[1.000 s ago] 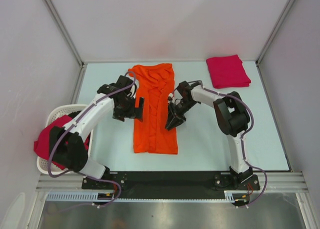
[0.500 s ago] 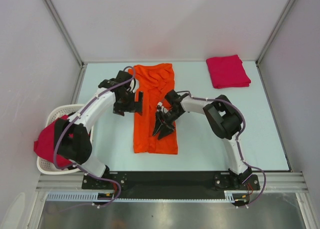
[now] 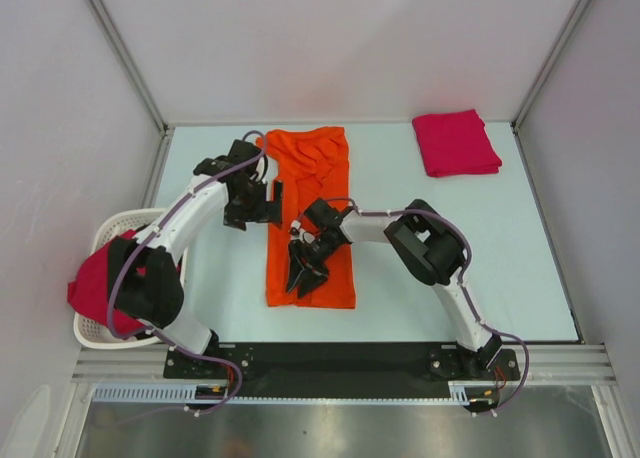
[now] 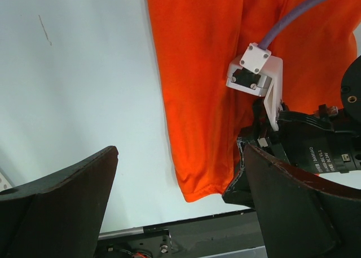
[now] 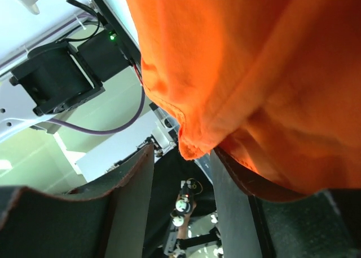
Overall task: Fold and stack the t-shirts
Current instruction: Rotate the tshirt 90 degrees
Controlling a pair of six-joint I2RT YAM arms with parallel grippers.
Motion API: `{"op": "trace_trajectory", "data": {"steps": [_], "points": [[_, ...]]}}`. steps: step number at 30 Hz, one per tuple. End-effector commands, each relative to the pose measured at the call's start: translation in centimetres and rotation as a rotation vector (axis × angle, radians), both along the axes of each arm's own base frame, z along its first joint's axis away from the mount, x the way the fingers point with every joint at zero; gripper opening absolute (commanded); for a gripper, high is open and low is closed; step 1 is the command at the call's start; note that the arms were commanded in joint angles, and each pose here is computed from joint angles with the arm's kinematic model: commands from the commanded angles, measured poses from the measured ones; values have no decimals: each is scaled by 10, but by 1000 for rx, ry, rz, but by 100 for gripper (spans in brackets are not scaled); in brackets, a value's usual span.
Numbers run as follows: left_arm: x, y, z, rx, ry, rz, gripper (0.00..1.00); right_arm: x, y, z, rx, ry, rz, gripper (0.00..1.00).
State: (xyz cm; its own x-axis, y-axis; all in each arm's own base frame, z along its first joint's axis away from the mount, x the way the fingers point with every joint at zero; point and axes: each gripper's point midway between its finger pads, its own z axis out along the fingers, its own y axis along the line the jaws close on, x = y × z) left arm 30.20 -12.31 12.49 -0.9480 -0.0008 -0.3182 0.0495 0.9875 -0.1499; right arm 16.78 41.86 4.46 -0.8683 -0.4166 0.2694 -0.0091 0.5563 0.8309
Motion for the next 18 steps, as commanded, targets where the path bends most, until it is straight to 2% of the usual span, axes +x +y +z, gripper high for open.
{"op": "trace_trajectory", "data": {"steps": [1,6,7,9,10,11,18], "points": [[16,6,21,-3,-71,15,100,-9,3,-27,-87,52,-12,49],[18,16,29,-3,-90,28,100,-17,8,-33,-101,59,5,37],[18,17,30,-4,-90,27,100,-18,9,-33,-105,59,7,28],[19,20,33,-4,-98,29,100,-15,9,-33,-110,57,1,20],[20,21,33,-2,-101,28,100,-16,10,-33,-114,53,1,7],[21,22,35,-2,-107,30,100,-15,10,-32,-114,49,1,2],[22,29,36,10,-105,31,99,-2,22,3,-71,-38,6,0]]}}
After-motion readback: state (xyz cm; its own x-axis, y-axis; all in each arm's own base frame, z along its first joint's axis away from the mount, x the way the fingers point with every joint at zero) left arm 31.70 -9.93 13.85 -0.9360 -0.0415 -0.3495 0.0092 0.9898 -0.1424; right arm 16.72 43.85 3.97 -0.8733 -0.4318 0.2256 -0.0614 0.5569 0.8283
